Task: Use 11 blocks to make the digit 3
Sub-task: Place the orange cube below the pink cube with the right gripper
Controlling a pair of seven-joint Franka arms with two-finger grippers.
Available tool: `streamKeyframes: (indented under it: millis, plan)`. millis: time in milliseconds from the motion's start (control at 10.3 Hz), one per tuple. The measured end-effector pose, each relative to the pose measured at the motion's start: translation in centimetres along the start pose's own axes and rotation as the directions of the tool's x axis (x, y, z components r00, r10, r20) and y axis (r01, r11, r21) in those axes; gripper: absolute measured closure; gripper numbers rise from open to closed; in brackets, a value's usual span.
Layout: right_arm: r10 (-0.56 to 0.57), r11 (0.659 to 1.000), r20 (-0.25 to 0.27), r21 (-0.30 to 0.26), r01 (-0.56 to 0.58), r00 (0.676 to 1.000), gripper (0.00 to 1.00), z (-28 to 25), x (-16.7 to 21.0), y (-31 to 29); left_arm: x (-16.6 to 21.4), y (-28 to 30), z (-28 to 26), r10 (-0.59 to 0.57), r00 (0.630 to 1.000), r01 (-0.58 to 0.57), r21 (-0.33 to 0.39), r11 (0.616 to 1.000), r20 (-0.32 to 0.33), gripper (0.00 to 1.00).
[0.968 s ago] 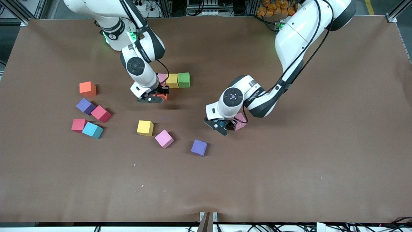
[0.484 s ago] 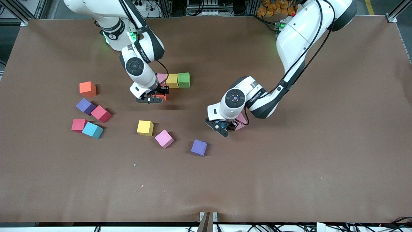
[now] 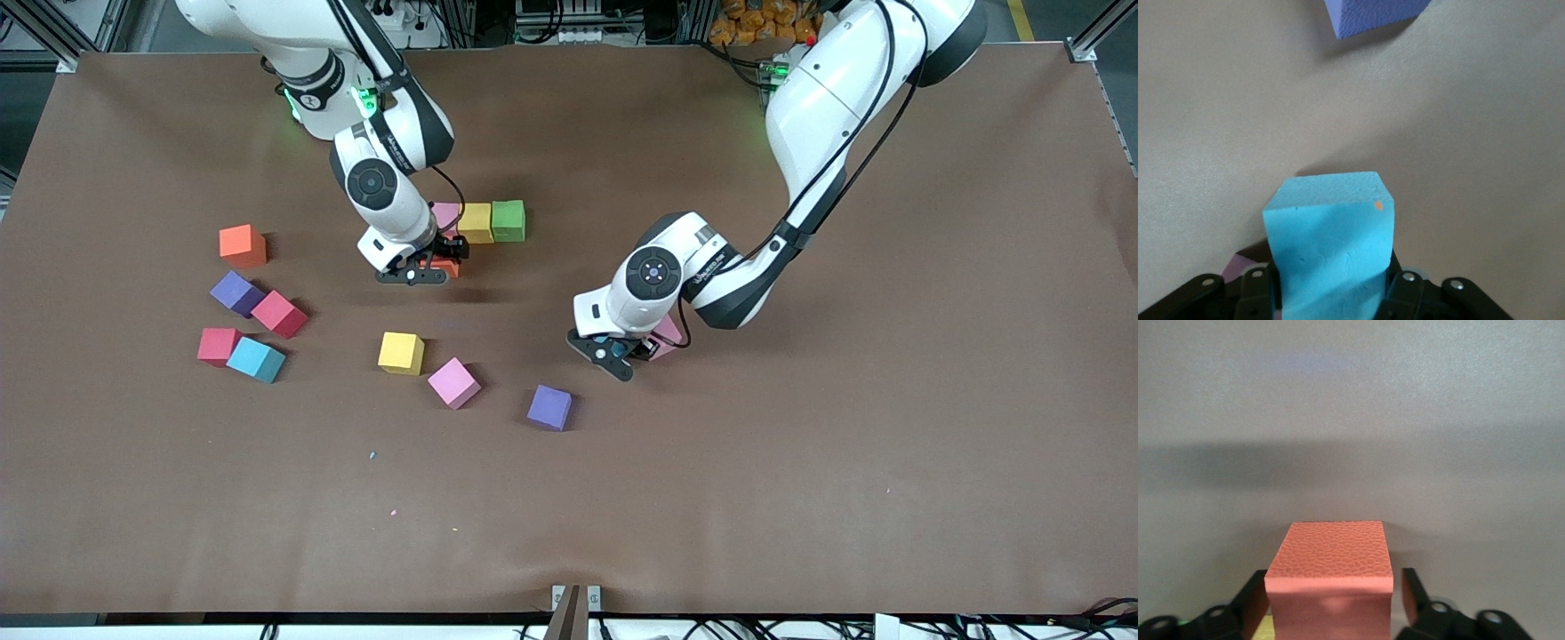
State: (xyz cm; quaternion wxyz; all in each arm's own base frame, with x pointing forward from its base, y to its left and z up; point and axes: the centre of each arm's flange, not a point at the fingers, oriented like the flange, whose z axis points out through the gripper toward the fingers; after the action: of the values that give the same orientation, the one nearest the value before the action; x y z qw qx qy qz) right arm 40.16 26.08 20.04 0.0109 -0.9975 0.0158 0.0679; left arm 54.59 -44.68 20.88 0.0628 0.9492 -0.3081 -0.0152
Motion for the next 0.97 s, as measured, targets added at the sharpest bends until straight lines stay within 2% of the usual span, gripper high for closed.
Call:
streamKeyframes:
  millis: [97, 387, 581, 775, 968]
  plan:
    - [0.004, 1.0, -0.01, 0.011, -0.004, 1.0, 0.0, -1.2, 0.3, 0.0, 0.3, 0.1, -0.5, -0.015, 1.0, 0.015, -0.015, 1.0, -0.009, 0.46]
    - [0.054, 0.997, -0.015, 0.049, -0.053, 0.998, 0.0, -9.3, 4.0, 1.5, 1.0, 1.3, -1.9, -0.112, 0.993, 0.111, -0.033, 0.993, -0.031, 0.46]
    - [0.067, 0.998, -0.036, 0.024, -0.066, 0.997, 0.0, -14.4, 7.8, 3.3, 1.1, 3.2, -2.8, -0.211, 0.977, 0.209, -0.057, 0.976, -0.029, 0.46]
    - [0.075, 0.997, -0.059, 0.008, -0.075, 0.995, 0.0, -15.0, 10.9, 4.6, 1.2, 6.6, -4.3, -0.337, 0.942, 0.336, -0.063, 0.94, -0.002, 0.46]
    - [0.059, 0.998, -0.067, -0.01, -0.06, 0.996, 0.0, -13.2, 13.5, 3.9, 1.6, 10.8, -6.0, -0.443, 0.896, 0.442, -0.08, 0.894, -0.006, 0.46]
